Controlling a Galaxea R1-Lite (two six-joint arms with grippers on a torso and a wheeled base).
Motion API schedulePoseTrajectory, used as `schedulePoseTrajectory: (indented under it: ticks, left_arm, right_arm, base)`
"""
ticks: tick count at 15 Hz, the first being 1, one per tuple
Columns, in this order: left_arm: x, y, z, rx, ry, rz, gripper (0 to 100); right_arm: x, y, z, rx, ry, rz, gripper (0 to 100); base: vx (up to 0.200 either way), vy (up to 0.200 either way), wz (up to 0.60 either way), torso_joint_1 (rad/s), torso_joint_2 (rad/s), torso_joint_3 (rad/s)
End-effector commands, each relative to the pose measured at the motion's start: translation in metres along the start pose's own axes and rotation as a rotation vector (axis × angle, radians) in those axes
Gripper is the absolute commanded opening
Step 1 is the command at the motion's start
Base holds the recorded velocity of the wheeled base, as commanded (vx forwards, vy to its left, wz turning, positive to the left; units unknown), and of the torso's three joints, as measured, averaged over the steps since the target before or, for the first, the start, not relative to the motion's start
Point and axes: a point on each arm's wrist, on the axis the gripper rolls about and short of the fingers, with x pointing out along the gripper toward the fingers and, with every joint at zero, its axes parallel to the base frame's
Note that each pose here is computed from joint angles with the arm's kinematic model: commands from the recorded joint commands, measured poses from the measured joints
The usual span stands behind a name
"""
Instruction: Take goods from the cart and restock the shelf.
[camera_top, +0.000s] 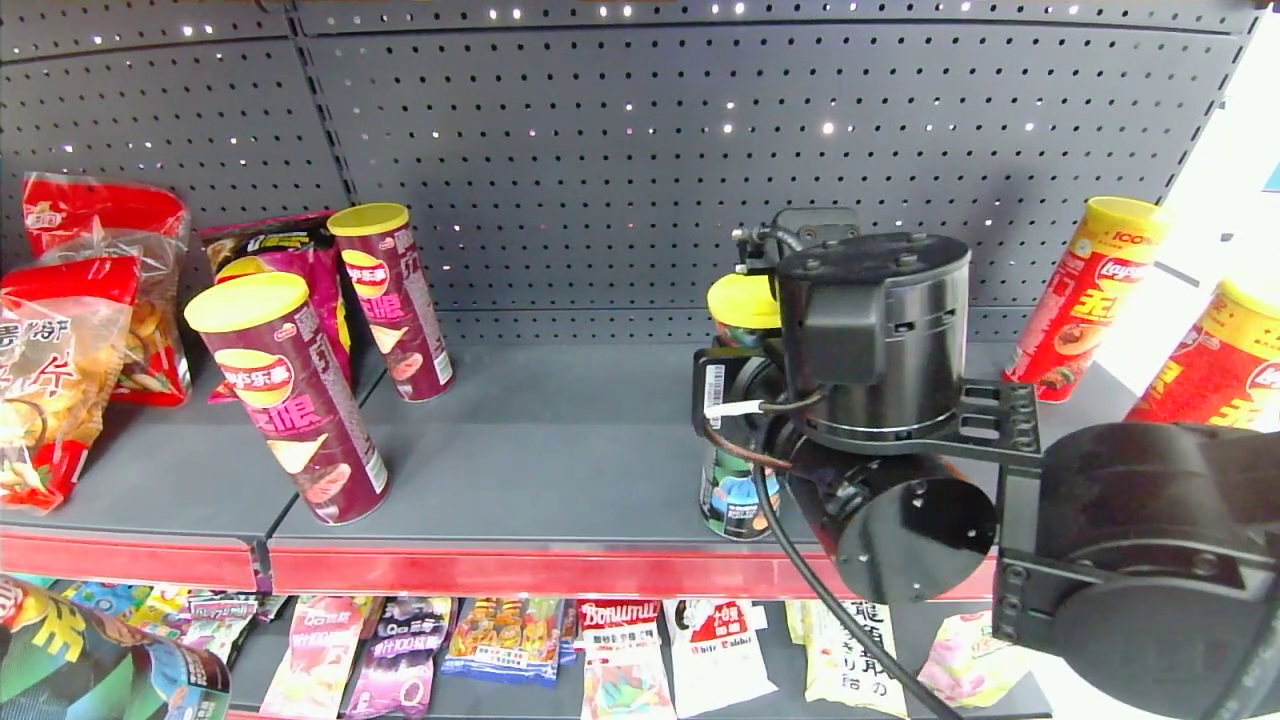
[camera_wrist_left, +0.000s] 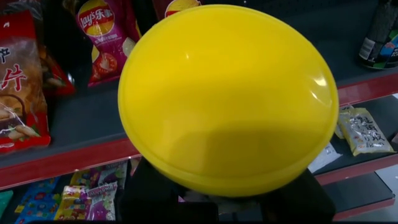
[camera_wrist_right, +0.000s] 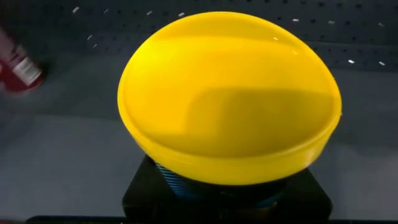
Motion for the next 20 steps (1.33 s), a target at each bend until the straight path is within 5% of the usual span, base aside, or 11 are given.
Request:
schedulePoseTrajectory:
  ticks: [1,20]
  left_arm:
    - [0.000,0.000,0.000,0.000,-0.001,0.000,0]
    - [-0.001,0.000,0.000,0.001,-0.006,0.003,0]
  right_arm:
    - [0.004,0.016,-0.003,0.073,-0.005,0.000,0]
    - [-0.014,-0.002,-0.013,-0.011,0.010,-0.045,0]
  base:
    - [0.000,0.000,0.00,0.000,0.00,0.000]
    - [0.000,0.000,0.00,0.000,0.00,0.000]
